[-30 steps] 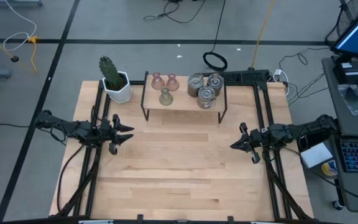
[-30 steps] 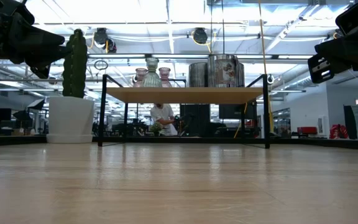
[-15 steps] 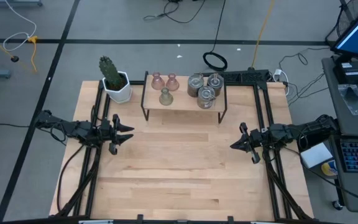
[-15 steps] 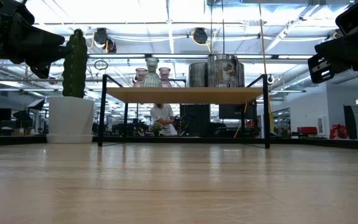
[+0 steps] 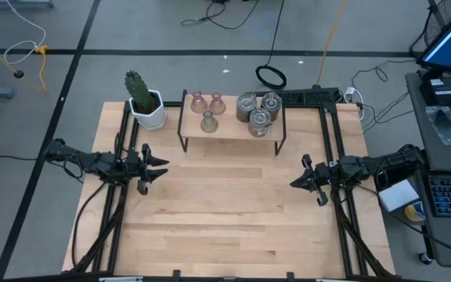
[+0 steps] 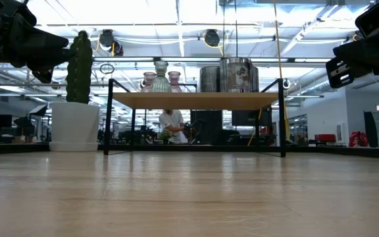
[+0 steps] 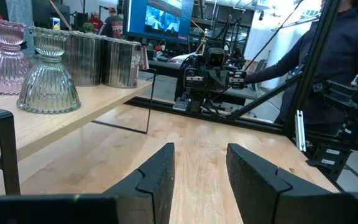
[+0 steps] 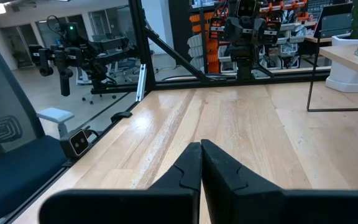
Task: Pick & Place candle stick holders
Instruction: Return to Home Position
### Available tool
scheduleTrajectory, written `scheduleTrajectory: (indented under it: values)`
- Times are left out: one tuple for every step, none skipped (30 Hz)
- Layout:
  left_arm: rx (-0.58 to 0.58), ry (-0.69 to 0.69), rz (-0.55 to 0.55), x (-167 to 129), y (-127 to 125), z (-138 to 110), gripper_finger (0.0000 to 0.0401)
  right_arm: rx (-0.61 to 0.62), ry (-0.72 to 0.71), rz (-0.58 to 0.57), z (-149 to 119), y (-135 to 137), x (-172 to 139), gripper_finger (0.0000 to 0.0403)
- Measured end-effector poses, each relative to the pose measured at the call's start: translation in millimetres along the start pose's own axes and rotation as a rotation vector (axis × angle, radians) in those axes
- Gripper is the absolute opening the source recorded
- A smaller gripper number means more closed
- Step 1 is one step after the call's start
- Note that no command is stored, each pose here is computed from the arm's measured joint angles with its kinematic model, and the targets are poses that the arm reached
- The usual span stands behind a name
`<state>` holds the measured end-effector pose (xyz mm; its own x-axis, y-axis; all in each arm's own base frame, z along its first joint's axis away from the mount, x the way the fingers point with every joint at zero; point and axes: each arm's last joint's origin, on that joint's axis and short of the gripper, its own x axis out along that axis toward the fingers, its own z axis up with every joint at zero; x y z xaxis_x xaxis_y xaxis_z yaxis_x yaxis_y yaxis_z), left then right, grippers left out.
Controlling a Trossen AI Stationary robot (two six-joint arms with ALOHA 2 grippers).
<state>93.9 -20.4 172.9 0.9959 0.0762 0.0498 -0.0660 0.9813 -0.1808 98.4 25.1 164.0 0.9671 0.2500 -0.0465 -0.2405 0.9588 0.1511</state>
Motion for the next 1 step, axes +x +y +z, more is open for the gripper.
scheduleTrajectory:
  values:
    - [0.0,0.0,0.0,0.0,0.0,-0.1,0.0145,0.0,0.0,0.0,0.0,0.0,0.0,0.0]
